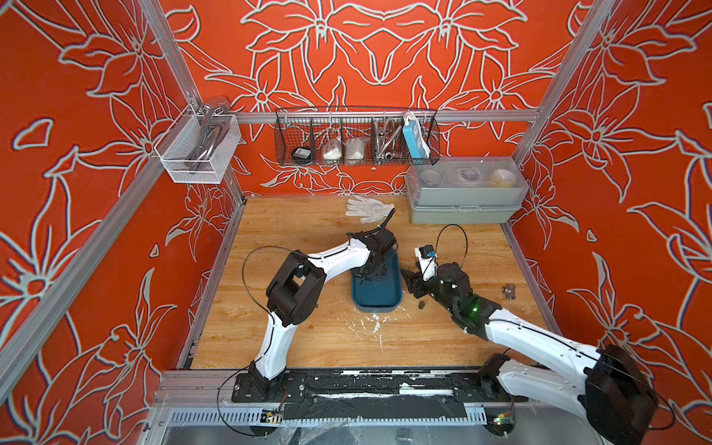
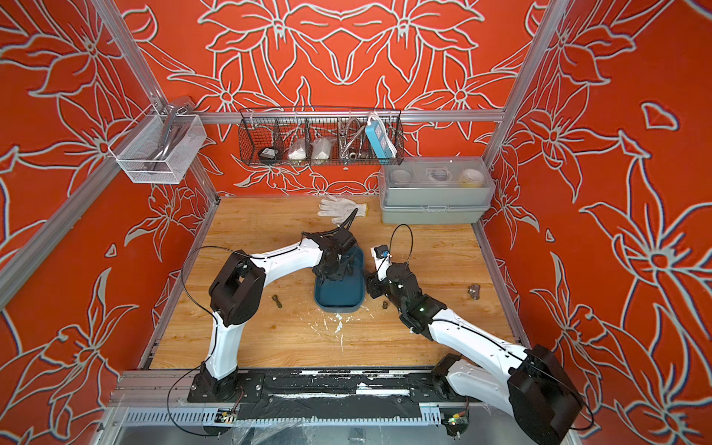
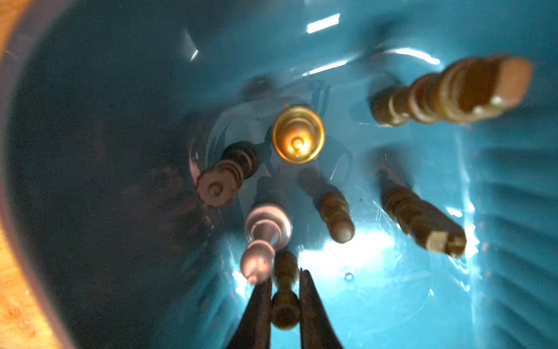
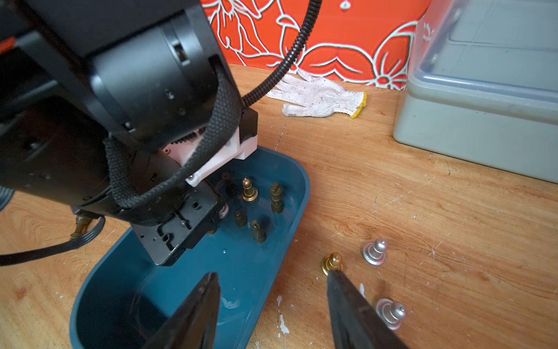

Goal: Put the chess pieces into the storage box
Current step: Place the chess piece in the storage box.

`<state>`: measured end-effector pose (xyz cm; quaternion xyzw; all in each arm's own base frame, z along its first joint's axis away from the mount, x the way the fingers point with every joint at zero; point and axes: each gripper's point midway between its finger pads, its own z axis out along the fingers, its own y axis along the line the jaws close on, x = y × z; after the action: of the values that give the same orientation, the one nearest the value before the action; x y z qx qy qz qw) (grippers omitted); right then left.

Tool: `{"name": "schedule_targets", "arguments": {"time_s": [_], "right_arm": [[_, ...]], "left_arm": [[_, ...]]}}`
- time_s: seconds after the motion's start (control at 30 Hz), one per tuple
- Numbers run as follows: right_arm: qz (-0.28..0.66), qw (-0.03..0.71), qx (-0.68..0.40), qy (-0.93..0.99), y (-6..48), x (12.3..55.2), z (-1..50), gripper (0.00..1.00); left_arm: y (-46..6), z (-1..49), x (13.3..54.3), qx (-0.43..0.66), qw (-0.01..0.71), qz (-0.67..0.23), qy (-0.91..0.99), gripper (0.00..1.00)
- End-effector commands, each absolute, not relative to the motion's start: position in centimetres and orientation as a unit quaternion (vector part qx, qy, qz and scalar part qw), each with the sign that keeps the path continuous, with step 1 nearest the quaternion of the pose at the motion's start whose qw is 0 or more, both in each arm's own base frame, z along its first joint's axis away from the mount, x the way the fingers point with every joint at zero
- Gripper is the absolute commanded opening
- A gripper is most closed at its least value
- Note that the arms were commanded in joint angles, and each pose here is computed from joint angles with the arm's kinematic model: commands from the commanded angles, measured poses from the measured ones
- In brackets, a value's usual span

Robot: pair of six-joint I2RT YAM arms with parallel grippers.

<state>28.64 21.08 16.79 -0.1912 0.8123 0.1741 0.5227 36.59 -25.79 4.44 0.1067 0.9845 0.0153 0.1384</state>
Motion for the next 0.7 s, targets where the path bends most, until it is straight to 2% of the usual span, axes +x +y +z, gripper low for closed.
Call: {"name": "schedule_targets", "arguments": {"time_s": [0.0,0.43,0.67], "right_arm": [[0.175,0.52,-0.189,0.815,20.9,28.6,16.1,0.61],[0.174,0.518,-0.189,0.816,20.9,28.6,16.0,0.61],[0.174,0.518,-0.188,0.816,20.9,28.6,16.2,0.61]], "left_arm": [[-25.0,3.1,36.2,0.106,0.124,0.032,0.986,0.18],[-25.0,4.9,36.1,0.104,0.14,0.021,0.984,0.31],[-25.2,7.8,36.2,0.103,0.167,0.002,0.981,0.43]]}}
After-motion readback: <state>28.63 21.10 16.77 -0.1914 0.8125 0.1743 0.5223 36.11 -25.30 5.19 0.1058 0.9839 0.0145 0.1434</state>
